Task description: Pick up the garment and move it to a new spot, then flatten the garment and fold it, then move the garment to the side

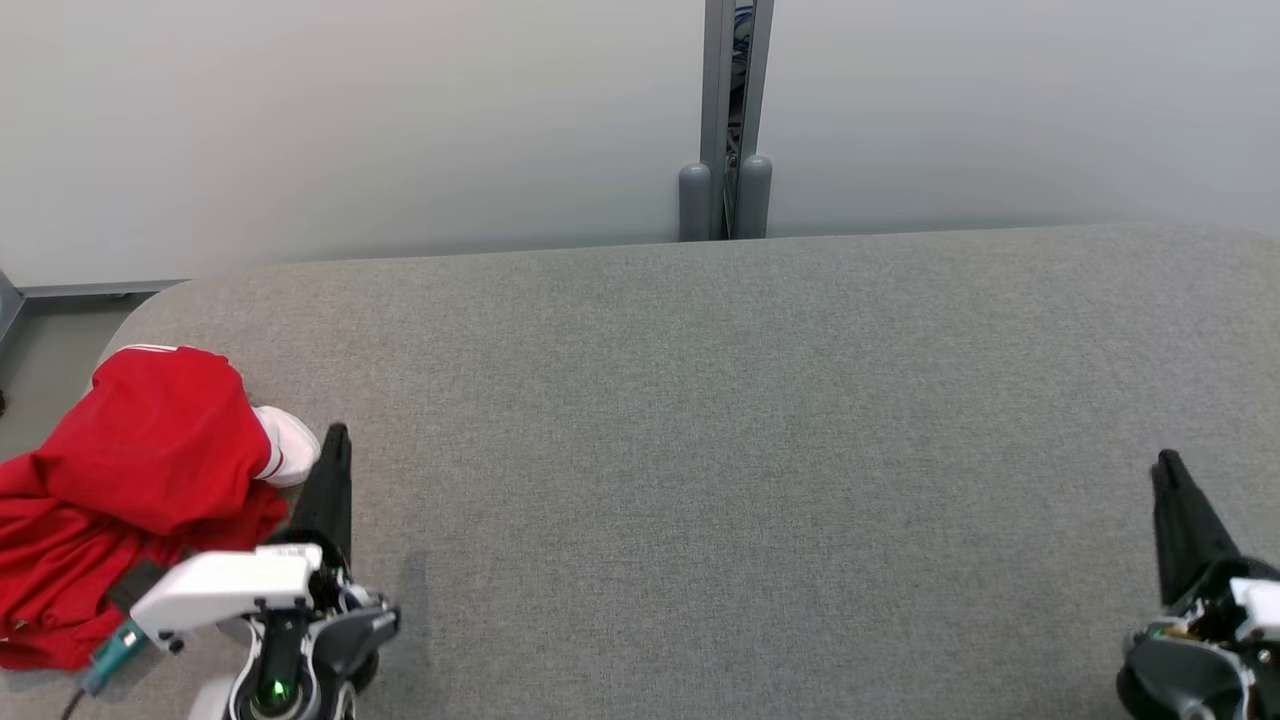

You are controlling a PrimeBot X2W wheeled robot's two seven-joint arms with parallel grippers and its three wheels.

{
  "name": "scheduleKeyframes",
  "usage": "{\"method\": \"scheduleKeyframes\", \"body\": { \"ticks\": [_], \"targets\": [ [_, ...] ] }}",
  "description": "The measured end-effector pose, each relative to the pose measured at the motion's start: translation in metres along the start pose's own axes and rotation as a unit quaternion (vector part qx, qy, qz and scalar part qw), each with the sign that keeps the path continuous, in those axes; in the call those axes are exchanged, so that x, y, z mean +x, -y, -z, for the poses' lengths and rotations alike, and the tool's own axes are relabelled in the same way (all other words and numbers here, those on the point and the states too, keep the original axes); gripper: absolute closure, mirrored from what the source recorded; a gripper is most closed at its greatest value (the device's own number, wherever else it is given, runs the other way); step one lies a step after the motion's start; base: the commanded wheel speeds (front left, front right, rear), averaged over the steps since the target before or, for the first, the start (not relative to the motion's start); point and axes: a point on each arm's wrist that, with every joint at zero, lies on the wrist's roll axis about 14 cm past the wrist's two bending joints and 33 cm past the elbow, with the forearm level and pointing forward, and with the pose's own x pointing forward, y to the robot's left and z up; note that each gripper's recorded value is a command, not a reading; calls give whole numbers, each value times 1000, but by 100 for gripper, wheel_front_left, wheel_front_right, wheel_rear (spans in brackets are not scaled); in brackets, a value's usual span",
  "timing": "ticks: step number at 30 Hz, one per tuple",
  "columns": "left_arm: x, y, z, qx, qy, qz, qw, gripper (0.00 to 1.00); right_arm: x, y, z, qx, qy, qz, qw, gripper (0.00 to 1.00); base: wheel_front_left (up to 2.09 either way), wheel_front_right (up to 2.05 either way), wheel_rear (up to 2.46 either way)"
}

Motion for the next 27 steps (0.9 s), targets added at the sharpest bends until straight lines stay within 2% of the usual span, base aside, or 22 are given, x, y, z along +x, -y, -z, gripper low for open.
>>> {"method": "scheduleKeyframes", "body": {
  "ticks": [5,13,21,24,27],
  "targets": [
    [-18,-35,3,-7,2,-49,999,0,-14,30,9,12,-4,42,999,0,0,0,0],
    [-20,-31,5,14,6,-41,999,0,-13,27,22,-9,-13,39,999,0,0,0,0],
    [-23,-23,4,87,9,-28,996,0,-13,23,28,-82,-19,36,996,0,0,0,0],
    [-23,-13,6,137,7,-14,990,0,-13,18,33,-128,-25,28,991,0,0,0,0],
    [-24,-12,7,162,6,-13,987,0,-13,17,36,-150,-29,25,988,0,0,0,0]
  ]
}}
